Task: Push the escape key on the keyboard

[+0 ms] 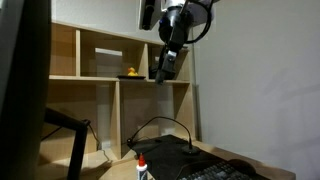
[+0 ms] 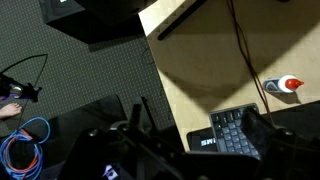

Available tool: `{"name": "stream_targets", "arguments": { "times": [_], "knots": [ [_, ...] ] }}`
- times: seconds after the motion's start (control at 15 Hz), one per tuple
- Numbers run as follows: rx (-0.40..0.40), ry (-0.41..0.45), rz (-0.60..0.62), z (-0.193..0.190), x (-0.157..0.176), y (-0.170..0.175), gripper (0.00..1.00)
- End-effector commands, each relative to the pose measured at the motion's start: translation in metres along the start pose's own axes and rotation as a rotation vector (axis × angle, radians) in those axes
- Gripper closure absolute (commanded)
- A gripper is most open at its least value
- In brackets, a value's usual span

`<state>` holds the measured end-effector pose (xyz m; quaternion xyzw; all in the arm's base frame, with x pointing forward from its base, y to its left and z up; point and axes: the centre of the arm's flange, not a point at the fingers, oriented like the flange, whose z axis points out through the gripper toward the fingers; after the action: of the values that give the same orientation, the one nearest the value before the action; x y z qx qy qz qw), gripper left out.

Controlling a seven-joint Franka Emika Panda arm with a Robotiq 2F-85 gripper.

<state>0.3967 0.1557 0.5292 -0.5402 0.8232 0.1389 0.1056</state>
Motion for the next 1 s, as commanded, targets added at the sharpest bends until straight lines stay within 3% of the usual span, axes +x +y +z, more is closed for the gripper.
{"name": "stream_targets", "arguments": {
  "times": [0.0,0.67,0.8,0.93],
  "knots": [
    [-0.001,0.0,0.001,0.0,0.0,0.0,0.0],
    [-0.004,0.001,0.001,0.0,0.0,0.0,0.0],
    [0.084,0.072,0.078,0.054,0.025,-0.043,0.0],
    [0.192,0.068,0.164,0.075,0.047,-0.074,0.0]
  ]
}}
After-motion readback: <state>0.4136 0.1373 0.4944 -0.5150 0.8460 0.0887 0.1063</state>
